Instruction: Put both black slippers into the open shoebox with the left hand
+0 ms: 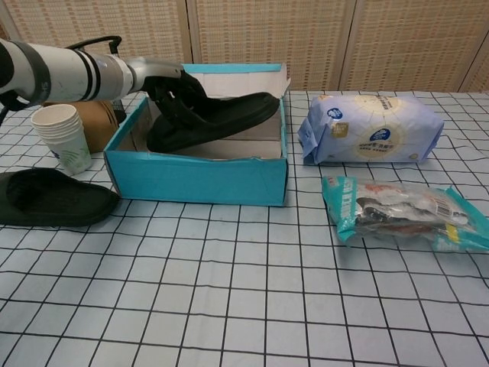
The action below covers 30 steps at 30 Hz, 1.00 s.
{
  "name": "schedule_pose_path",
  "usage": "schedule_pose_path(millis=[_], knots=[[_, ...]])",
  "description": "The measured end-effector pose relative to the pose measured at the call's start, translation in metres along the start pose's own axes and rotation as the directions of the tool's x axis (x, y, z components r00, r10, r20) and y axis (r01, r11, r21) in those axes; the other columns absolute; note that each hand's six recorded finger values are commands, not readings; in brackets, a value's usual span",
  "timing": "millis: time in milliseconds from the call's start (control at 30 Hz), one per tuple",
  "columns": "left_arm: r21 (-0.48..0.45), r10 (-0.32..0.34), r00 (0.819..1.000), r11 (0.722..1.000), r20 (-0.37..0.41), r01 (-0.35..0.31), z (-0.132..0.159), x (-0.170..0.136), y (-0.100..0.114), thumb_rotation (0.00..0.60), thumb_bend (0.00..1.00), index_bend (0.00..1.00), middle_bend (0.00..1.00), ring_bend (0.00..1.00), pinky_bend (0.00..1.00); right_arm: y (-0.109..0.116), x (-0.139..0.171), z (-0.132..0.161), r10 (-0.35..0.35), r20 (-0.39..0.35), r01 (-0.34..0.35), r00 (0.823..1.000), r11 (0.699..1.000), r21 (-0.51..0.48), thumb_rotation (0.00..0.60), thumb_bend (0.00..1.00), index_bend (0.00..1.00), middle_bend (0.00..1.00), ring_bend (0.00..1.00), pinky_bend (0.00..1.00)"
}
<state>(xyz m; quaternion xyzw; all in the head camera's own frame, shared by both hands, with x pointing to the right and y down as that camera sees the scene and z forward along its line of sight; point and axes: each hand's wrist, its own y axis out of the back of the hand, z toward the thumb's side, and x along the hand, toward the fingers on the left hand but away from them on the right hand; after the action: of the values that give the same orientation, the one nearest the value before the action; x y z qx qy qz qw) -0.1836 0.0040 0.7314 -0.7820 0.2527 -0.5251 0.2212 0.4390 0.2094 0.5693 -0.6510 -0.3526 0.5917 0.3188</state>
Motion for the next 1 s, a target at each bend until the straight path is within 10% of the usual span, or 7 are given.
schedule_pose_path(millis=[333,500,667,1000], knots=[[0.163,0.031,0.995,0.986,-0.094,-0.016,-0.004,0.013,-0.028,0.600,0.39,0.34,0.50,0.45,0.59,-0.001,0.001,0.001,0.011,-0.007,-0.011,1.000,1.000,-0.003,0.600,0.18,0.00,0.00,0.00,0.00],[0.181,0.004,0.994,0.983,-0.110,0.016,-0.001,0.015,-0.039,0.600,0.39,0.01,0.20,0.29,0.51,-0.002,0.000,0.000,0.017,-0.005,-0.017,1.000,1.000,-0.003,0.600,0.18,0.00,0.00,0.00,0.00],[0.166,-0.010,0.997,0.986,-0.083,0.024,0.004,0.010,-0.040,0.600,0.39,0.00,0.00,0.02,0.43,-0.001,0.001,0.000,0.013,-0.003,-0.013,1.000,1.000,-0.004,0.600,0.18,0.00,0.00,0.00,0.00],[0.072,0.020,1.000,0.997,0.013,-0.021,0.020,-0.006,-0.024,0.600,0.37,0.00,0.00,0.00,0.16,-0.002,0.003,0.002,0.021,-0.007,-0.021,1.000,1.000,-0.001,0.600,0.18,0.00,0.00,0.00,0.00]])
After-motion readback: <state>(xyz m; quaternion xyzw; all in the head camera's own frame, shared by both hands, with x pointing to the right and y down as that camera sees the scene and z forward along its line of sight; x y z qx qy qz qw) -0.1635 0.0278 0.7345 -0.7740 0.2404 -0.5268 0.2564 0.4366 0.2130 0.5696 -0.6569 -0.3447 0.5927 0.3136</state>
